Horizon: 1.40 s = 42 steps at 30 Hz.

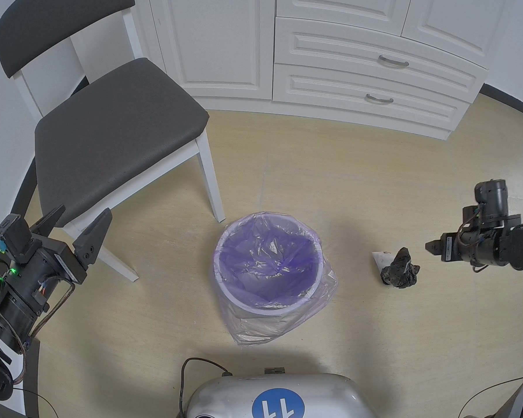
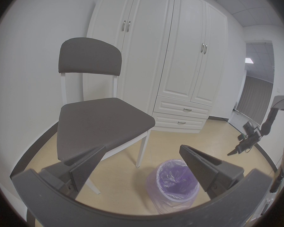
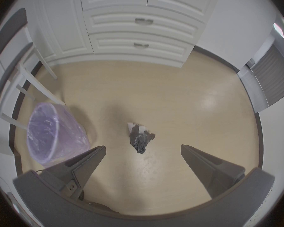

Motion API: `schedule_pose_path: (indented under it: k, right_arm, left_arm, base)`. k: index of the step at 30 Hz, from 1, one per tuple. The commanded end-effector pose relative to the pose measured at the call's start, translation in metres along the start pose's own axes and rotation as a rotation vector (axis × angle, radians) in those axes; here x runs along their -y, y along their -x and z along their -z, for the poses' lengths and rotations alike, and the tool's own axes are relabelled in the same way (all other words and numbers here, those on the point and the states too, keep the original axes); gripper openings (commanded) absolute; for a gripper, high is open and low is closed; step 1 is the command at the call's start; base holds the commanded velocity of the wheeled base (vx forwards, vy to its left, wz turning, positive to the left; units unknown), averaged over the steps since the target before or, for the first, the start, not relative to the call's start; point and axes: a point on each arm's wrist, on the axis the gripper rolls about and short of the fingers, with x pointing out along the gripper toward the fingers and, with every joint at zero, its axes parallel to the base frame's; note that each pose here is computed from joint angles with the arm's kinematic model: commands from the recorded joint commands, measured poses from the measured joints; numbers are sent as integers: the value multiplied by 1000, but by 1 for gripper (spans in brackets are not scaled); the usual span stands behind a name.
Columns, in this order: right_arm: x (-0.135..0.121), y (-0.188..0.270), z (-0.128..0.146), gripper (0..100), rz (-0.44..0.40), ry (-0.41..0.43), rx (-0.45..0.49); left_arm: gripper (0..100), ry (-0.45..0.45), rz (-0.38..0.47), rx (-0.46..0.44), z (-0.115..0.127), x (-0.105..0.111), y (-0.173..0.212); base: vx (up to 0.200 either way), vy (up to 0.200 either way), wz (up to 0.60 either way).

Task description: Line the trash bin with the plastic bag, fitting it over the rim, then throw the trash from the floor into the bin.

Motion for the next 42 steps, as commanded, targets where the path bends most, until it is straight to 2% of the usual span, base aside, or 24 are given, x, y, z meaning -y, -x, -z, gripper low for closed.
schedule_pose_path:
  k: [1,5,10,14,18,19,22,27,32,42]
  right_arm:
    - [-9,-72,41,100,-2,22,-170]
    - [-14,-98,58,100,-3,32,-203]
    - [-21,-139,78,100,-16,17,-198]
    - [-26,-172,91,100,-30,-46,-158]
    - [-28,-189,92,100,-25,-102,-136]
    - [-30,-199,90,100,-21,-143,-118]
    - [-31,-205,87,100,-21,-181,-93]
    - [-32,-217,92,100,-21,-191,-75]
    - [-28,-223,89,100,-28,-237,-1]
    - [-27,-223,90,100,-24,-232,-8]
  left_arm:
    - [100,0,0,3,-1,0,1]
    - [100,0,0,3,-1,0,1]
    - [100,0,1,-8,2,0,-1]
    - [100,0,2,-11,2,0,-1]
    - [100,-2,0,-12,2,0,-1]
    - [100,-2,0,-14,3,0,-1]
    - [100,-6,1,-19,4,-1,1]
    - [100,-16,2,-19,4,-1,1]
    - [100,-16,2,-19,4,-1,2]
    - [100,-16,2,-17,4,-1,2]
  base:
    - [0,0,0]
    - [0,0,0]
    - [0,0,0]
    - [0,0,0]
    - [0,0,0]
    - [0,0,0]
    - [0,0,0]
    - [0,0,0]
    - [0,0,0]
    - [0,0,0]
